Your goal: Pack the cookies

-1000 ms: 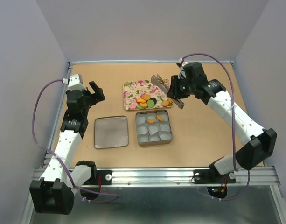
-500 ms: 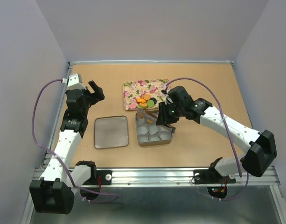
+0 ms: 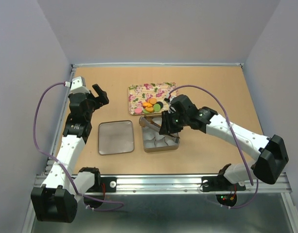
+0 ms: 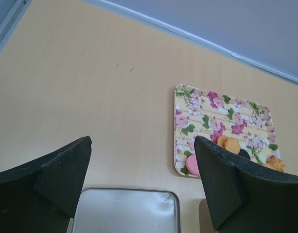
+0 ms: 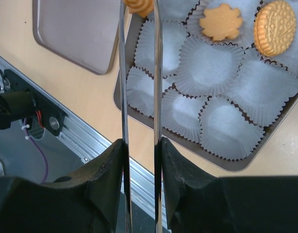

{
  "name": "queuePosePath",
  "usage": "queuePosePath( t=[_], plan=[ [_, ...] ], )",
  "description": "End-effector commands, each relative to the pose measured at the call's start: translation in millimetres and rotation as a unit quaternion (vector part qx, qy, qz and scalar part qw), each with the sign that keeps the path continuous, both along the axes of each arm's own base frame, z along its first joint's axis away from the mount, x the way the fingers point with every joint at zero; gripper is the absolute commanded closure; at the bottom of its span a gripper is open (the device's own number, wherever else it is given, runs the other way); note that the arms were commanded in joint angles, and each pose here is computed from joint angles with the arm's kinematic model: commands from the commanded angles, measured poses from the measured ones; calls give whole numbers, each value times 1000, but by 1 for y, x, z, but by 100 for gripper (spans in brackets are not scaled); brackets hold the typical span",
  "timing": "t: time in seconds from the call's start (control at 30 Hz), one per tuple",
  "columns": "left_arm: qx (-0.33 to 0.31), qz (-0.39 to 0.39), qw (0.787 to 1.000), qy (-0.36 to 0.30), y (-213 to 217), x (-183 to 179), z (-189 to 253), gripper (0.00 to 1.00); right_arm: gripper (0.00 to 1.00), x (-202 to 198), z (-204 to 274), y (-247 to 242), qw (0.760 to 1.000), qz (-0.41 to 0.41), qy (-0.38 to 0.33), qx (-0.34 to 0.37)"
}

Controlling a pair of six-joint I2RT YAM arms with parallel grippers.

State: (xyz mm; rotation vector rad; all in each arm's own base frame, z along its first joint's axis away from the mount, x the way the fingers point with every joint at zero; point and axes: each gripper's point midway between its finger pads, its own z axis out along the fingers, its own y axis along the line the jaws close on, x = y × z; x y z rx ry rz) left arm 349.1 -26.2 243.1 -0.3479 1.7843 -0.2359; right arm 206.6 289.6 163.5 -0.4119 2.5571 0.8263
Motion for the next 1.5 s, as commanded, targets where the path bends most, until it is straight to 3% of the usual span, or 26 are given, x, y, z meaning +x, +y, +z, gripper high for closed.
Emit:
queuePosePath(
  t=[0.0, 0.47, 0.77, 0.97, 1.33, 1.47],
  plan=[
    [0, 1, 999, -38, -1, 2, 29, 2, 70, 7, 10, 3, 999, -13, -34, 16],
    [-1, -2, 999, -38, -2, 2, 29, 2, 70, 23, -7, 0, 998, -47, -35, -16],
    [-1, -3, 999, -38, -2, 2, 29, 2, 47, 21, -7, -1, 998, -47, -34, -14],
    [-1, -2, 999, -39, -1, 1, 30, 2, 44, 23, -3, 0, 998, -50, -38, -11],
    [-2, -3, 999, -37, -2, 2, 28, 2, 44, 40, 83, 10, 991, -60, -111, 53],
    [-2, -4, 999, -37, -2, 1, 28, 2, 44, 43, 89, 13, 990, -58, -113, 54]
  ],
)
